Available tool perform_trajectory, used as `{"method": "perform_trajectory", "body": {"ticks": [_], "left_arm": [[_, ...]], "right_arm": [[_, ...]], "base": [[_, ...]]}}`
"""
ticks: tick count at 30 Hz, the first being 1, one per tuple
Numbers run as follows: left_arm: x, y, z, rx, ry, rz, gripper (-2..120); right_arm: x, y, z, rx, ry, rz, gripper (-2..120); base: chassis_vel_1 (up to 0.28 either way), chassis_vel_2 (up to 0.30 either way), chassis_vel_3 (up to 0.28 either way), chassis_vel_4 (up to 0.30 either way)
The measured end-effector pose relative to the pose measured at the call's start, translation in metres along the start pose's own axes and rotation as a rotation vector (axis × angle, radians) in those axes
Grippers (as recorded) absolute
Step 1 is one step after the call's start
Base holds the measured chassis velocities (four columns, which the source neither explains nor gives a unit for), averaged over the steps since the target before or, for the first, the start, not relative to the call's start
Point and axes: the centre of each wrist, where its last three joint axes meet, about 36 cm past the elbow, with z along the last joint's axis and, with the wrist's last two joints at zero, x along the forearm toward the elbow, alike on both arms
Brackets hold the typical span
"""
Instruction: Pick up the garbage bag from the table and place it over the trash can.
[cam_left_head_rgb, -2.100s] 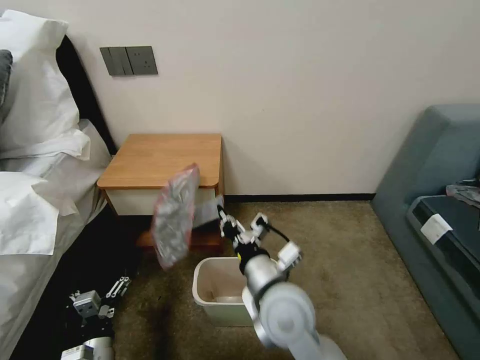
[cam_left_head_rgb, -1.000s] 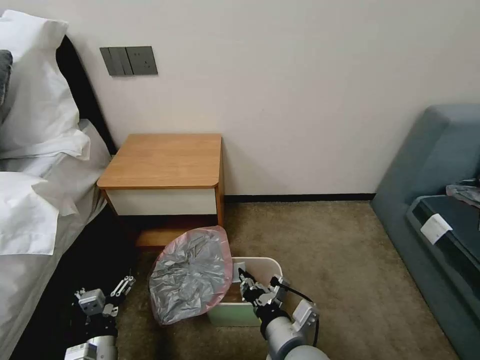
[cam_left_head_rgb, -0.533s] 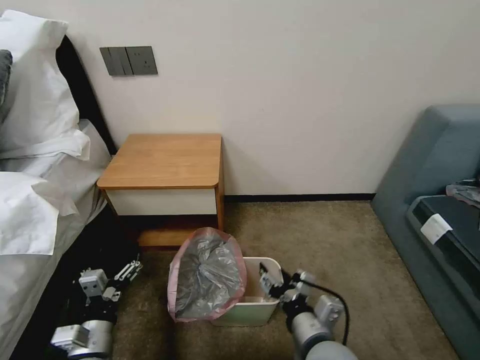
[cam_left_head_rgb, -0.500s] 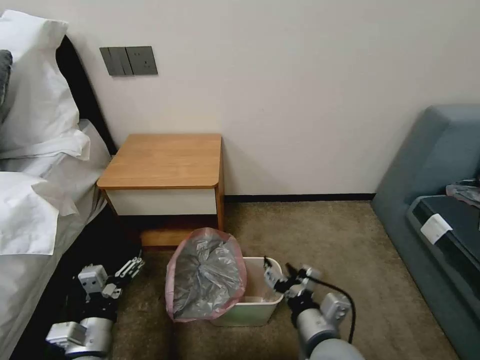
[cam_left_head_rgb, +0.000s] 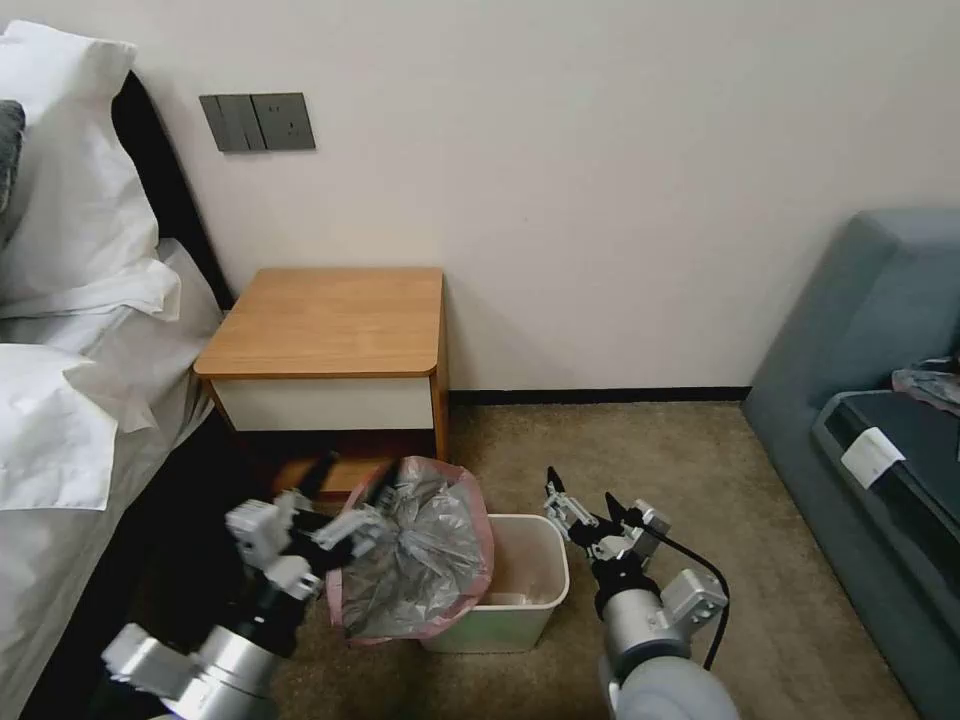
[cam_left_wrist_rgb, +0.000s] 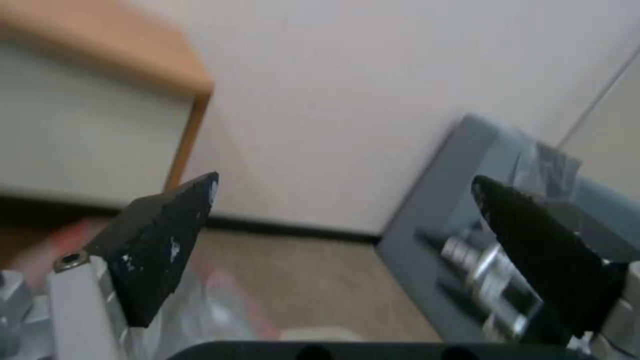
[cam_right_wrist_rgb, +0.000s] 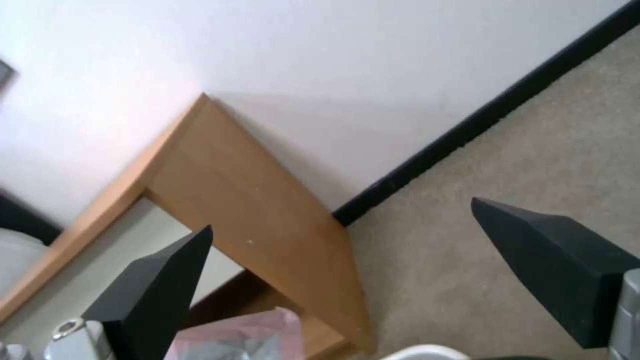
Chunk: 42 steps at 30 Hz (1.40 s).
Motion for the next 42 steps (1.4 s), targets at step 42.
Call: {"method": "perform_trajectory", "body": {"ticks": [42], "left_arm": [[-0.033,0.021,0.040,0.000,0.323,-0.508,95]], "right_arm": [[0.015,0.007,0.018,0.003,-0.030,-0.023,100]], "base": [[0.000,0.000,0.000,0.000]]}}
